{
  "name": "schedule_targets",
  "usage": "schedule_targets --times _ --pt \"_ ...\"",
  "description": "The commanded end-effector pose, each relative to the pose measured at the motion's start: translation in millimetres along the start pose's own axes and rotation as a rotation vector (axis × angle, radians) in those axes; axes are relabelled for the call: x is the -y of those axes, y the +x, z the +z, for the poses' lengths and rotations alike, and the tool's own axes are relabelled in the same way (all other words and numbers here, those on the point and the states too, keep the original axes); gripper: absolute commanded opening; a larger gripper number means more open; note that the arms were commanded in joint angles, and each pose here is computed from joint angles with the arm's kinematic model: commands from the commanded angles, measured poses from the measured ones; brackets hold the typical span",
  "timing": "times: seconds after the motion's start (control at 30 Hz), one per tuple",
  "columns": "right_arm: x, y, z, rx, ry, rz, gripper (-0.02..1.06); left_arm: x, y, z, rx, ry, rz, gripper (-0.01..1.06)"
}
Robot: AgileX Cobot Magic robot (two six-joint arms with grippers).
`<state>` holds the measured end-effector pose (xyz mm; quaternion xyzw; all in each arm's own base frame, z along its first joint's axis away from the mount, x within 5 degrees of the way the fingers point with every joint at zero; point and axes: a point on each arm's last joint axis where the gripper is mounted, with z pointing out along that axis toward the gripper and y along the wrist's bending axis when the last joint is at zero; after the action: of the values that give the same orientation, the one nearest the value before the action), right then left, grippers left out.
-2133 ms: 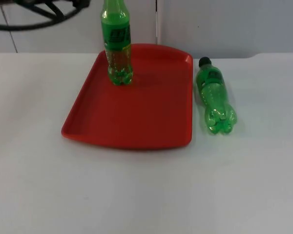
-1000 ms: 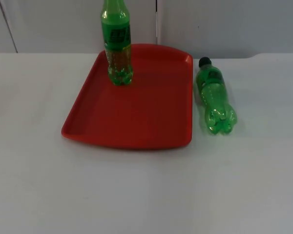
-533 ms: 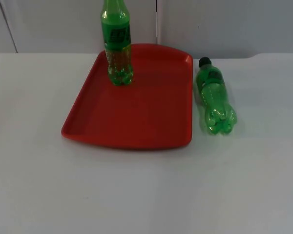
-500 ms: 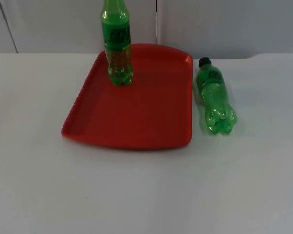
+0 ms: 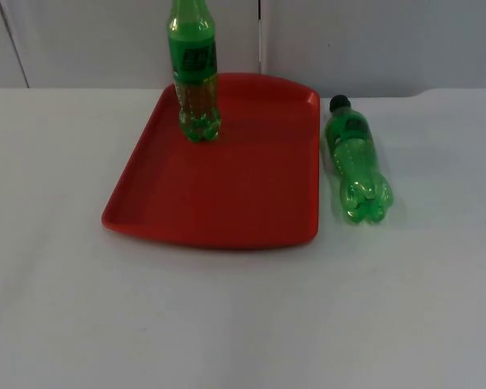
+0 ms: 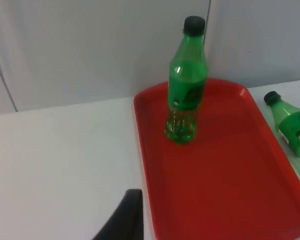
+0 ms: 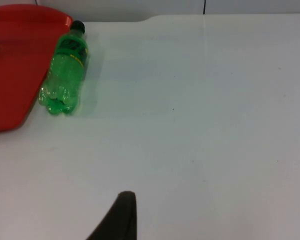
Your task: Place the bottle upright on the tray.
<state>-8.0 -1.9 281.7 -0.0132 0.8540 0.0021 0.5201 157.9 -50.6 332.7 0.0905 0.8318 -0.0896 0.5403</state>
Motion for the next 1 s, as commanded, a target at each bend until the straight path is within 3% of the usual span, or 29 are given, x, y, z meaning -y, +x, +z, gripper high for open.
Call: schedule_targets --times 0.0,0.6,0.97 --pt "-0.2 1.0 1.2 0.002 0.007 0.006 1.05 -0.3 6.3 -10.4 -0.002 0.006 0.001 1.05" --pt "-0.2 1.0 1.2 0.002 0.007 0.006 1.05 -12.0 33.8 -99.0 0.018 -0.020 -0.001 1.05" --pt "-0.2 1.0 1.2 0.002 0.007 0.006 1.05 -18.1 82.4 -134.7 0.098 -0.002 -0.028 1.05"
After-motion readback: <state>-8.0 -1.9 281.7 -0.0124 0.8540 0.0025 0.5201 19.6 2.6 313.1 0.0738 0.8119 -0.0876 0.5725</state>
